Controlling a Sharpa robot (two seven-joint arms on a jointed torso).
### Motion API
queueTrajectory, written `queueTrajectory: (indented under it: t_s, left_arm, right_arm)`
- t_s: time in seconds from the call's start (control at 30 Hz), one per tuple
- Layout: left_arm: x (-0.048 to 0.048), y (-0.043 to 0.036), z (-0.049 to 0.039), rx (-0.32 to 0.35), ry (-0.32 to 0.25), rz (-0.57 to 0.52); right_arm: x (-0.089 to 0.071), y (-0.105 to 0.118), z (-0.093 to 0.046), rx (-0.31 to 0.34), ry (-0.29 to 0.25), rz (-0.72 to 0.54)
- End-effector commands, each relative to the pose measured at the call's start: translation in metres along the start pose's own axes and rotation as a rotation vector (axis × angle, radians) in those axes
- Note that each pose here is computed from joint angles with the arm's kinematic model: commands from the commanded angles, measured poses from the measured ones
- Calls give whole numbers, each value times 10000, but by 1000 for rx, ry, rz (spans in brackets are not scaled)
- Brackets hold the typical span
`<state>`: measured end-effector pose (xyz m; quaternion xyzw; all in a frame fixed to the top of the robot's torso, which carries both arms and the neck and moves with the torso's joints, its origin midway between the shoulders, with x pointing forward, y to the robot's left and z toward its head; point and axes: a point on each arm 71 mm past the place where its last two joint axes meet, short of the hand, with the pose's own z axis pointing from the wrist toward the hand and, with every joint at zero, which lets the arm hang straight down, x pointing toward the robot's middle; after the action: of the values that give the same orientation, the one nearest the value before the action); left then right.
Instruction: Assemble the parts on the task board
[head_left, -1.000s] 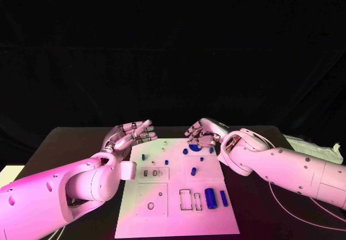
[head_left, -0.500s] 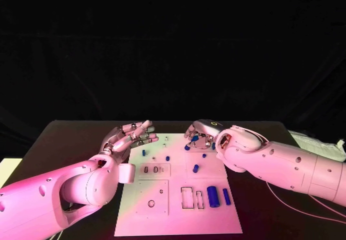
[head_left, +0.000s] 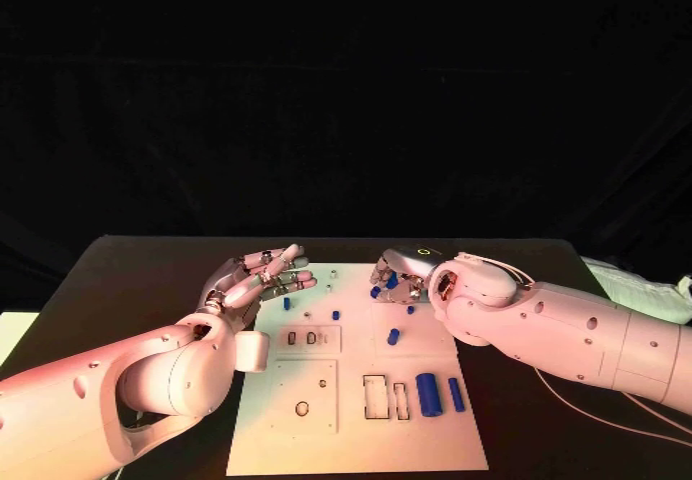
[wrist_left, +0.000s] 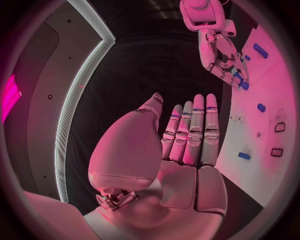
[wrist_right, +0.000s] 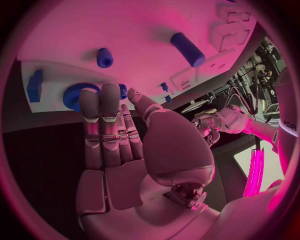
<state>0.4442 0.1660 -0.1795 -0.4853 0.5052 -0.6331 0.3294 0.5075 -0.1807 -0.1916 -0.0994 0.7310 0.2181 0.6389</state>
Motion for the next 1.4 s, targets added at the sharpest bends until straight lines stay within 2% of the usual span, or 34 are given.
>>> queueTrajectory:
  t_s: [0.03, 0.73, 1.03, 1.27, 1.4]
  left_arm:
    - [31, -8, 1, 0, 22, -15]
    - [40, -2, -3, -10, 26, -17]
    - [27, -2, -3, -13, 23, -16]
    - [26, -2, -5, -14, 23, -18]
    - [30, -2, -8, -15, 24, -19]
  right_arm:
    - [17, 15, 14, 3, 26, -39]
    - [28, 2, 70, 20, 27, -39]
    - [-43, 25, 66, 12, -67, -21]
    - [-155, 78, 72, 2, -192, 12]
    - [-205, 100, 108, 6, -234, 23]
